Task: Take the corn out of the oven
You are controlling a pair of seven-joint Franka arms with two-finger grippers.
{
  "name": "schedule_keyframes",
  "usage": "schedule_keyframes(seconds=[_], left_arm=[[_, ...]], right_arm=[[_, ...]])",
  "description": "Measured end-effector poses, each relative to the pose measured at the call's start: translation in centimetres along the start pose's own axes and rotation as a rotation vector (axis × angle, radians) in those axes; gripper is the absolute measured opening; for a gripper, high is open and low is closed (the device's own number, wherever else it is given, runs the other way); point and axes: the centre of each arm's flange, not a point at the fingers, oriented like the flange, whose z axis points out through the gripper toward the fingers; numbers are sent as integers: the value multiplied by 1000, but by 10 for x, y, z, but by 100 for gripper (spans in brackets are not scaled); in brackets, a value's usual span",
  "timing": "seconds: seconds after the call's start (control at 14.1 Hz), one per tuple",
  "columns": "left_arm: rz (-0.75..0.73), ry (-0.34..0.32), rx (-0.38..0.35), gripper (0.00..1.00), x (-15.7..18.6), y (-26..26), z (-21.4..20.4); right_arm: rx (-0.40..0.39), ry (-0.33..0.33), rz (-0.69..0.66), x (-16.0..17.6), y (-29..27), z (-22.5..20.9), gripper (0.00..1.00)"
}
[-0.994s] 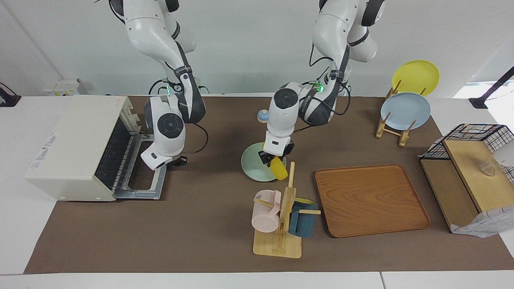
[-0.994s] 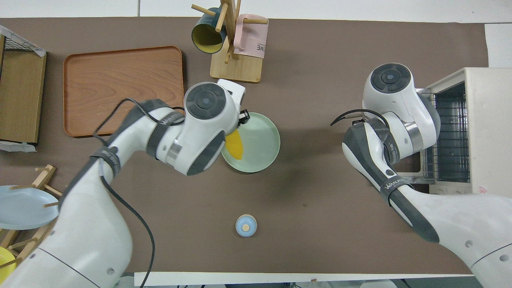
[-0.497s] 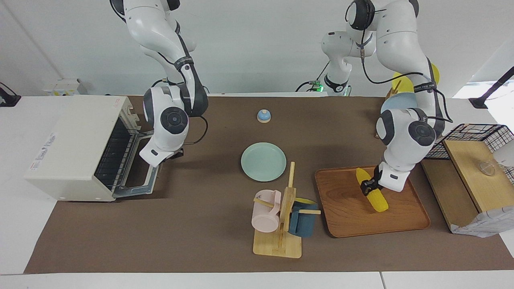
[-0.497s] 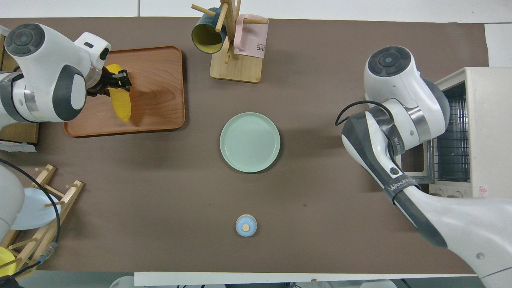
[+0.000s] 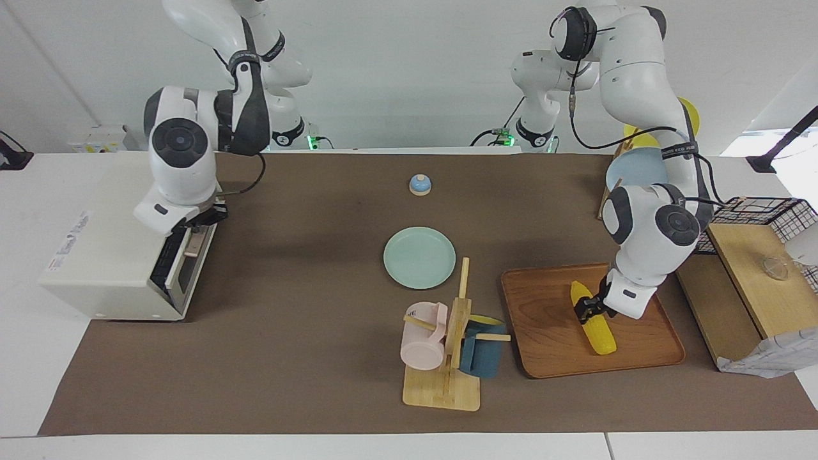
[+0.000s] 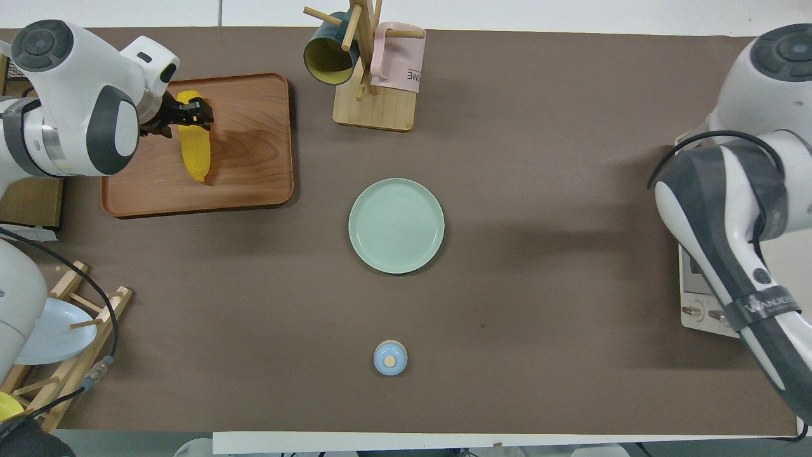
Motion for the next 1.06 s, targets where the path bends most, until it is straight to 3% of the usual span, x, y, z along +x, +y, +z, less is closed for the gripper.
schedule_keyframes(seconds=[0.07,0.21,0.43,0.57,0.64,0.78,1.06], left_arm=[[-12,-15,2,99,-4,-9,-25],[-35,-49,2,100,-21,-31,-87],[-44,-94,-6,100,-74,-66,-198],[-11,-101,-14,100,-110,-76,-251],[4,-100,-18,100,-125,-78,-269],[35,-94,-23,100,-138,-80,-283],[56,-117,-20,100,-139,-77,-276]], right_arm=[[13,-5,5,-5,10,2,6],[64,5,30,-14,16,-15,9],[176,96,83,-49,29,-94,41],[272,160,108,-81,39,-141,63],[328,193,119,-96,46,-159,75],[357,218,142,-110,58,-169,99],[358,213,139,-103,55,-159,100]])
